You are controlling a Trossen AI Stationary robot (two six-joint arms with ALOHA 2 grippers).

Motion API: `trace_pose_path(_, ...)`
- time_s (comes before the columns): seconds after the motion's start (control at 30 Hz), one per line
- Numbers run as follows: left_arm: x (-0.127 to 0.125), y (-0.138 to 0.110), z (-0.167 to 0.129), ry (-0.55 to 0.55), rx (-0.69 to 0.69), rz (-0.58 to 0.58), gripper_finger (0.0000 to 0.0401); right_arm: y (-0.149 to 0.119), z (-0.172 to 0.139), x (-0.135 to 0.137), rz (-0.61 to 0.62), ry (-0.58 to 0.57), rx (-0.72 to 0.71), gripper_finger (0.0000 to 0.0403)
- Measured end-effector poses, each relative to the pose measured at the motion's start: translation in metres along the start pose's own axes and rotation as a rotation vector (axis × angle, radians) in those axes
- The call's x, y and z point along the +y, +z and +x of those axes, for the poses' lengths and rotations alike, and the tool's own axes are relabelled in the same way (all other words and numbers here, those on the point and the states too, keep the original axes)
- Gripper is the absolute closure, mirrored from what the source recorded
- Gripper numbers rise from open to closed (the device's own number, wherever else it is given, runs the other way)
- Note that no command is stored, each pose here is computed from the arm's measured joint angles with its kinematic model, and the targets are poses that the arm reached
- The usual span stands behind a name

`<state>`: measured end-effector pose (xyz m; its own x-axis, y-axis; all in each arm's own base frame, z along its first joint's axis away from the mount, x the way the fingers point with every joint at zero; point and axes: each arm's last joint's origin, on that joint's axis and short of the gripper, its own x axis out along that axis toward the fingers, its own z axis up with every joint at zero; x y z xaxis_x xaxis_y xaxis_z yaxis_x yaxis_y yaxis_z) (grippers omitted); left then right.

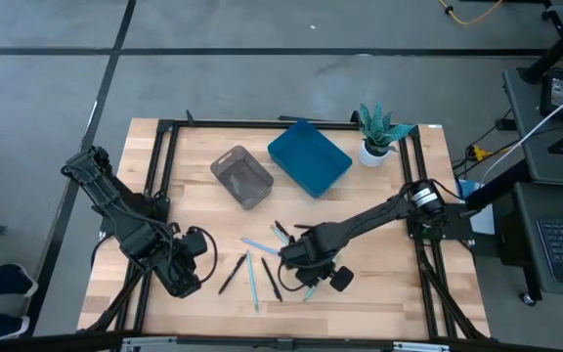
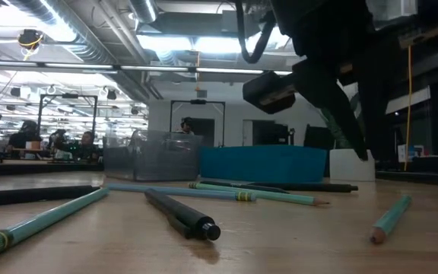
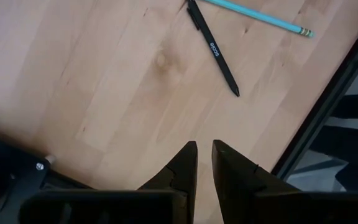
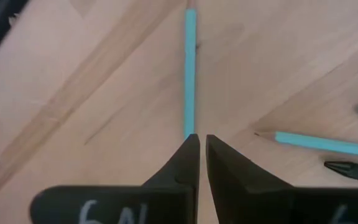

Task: Sort pens & pencils
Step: Put the light blue pencil into the blue bin

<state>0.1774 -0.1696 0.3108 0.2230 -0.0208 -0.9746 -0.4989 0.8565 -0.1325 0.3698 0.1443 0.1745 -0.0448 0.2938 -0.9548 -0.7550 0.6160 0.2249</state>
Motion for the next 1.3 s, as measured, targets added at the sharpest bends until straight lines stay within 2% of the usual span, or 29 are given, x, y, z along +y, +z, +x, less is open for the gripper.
trace_pose_path(0.3, 0.003, -0.003, 0.0, 0.032, 0.01, 0.019, 0.0358, 0.003, 0.0, 0.005, 0.05, 0.028, -0.014, 0.0372)
trace_pose_path(1.0, 0.002, -0.006, -0.001, 0.028, 0.015, 0.0, 0.0358, 0.002, 0.003, 0.006, 0.121, 0.05, -0.009, 0.037)
trace_pose_path(1.1, 0.002, -0.006, -0.001, 0.028, 0.015, -0.001, 0.0358, -0.001, 0.007, 0.007, 0.143, 0.054, 0.001, 0.035)
trace_pose_path(1.3, 0.002, -0.006, -0.001, 0.028, 0.014, -0.026, 0.0358, -0.002, 0.013, 0.008, 0.147, 0.049, 0.009, 0.0263)
